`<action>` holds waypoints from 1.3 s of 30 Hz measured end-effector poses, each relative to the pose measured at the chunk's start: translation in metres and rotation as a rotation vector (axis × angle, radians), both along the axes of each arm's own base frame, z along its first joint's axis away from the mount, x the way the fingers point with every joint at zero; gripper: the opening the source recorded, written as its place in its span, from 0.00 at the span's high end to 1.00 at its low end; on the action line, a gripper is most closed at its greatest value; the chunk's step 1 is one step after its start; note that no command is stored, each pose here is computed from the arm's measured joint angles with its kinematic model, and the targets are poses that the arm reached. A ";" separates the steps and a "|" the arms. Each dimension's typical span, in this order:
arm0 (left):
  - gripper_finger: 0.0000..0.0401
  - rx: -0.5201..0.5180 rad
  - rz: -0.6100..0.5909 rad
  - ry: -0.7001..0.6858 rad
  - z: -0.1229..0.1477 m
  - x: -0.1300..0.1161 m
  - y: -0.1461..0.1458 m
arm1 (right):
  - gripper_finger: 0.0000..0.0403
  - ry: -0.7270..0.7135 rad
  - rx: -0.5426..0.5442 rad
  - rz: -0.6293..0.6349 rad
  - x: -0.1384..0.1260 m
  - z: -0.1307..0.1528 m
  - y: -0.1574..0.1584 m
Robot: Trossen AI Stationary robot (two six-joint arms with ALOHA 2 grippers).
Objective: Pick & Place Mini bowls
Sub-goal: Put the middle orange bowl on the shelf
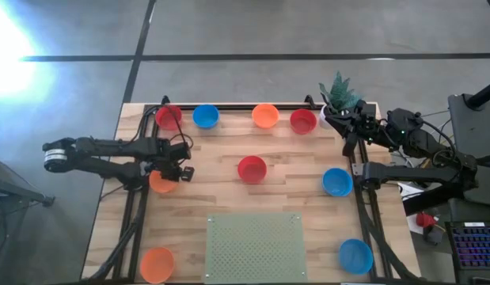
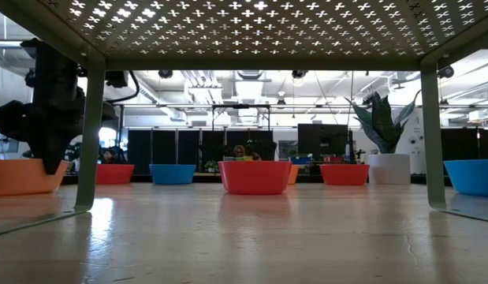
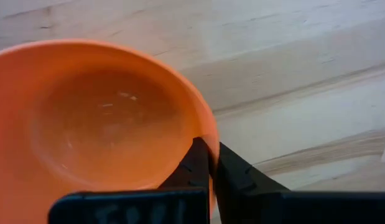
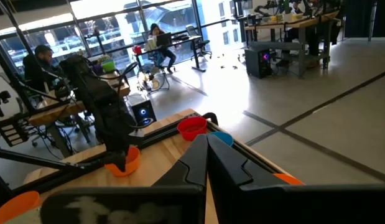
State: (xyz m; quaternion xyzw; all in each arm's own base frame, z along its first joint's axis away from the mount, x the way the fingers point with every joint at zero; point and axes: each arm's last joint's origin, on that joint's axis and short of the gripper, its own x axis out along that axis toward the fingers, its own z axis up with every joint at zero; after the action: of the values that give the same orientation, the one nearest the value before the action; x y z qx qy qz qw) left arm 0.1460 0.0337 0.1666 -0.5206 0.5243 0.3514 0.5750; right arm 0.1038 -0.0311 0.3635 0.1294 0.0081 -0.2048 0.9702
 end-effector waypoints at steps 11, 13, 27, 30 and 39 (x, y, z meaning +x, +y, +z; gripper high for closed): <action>1.00 0.057 -0.083 -0.091 0.023 0.013 0.004 | 0.98 0.000 0.000 0.000 0.000 0.000 0.000; 1.00 0.076 -0.124 -0.119 0.031 0.017 0.005 | 0.98 0.002 -0.004 0.000 0.000 0.000 0.000; 1.00 0.164 -0.281 -0.171 0.087 0.025 0.006 | 0.98 0.019 -0.047 0.003 0.000 0.000 0.000; 1.00 0.203 -0.283 -0.192 0.104 0.028 0.006 | 0.98 0.018 -0.044 0.004 0.000 0.000 0.000; 1.00 0.246 -0.389 -0.210 0.149 0.044 -0.002 | 0.98 0.015 -0.041 0.004 -0.001 0.000 0.000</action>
State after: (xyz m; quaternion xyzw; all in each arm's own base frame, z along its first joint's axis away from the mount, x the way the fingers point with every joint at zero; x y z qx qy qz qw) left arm 0.1903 0.0313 0.3158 -0.3696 0.5052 0.2396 0.7421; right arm 0.1032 -0.0309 0.3636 0.1077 0.0115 -0.2042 0.9729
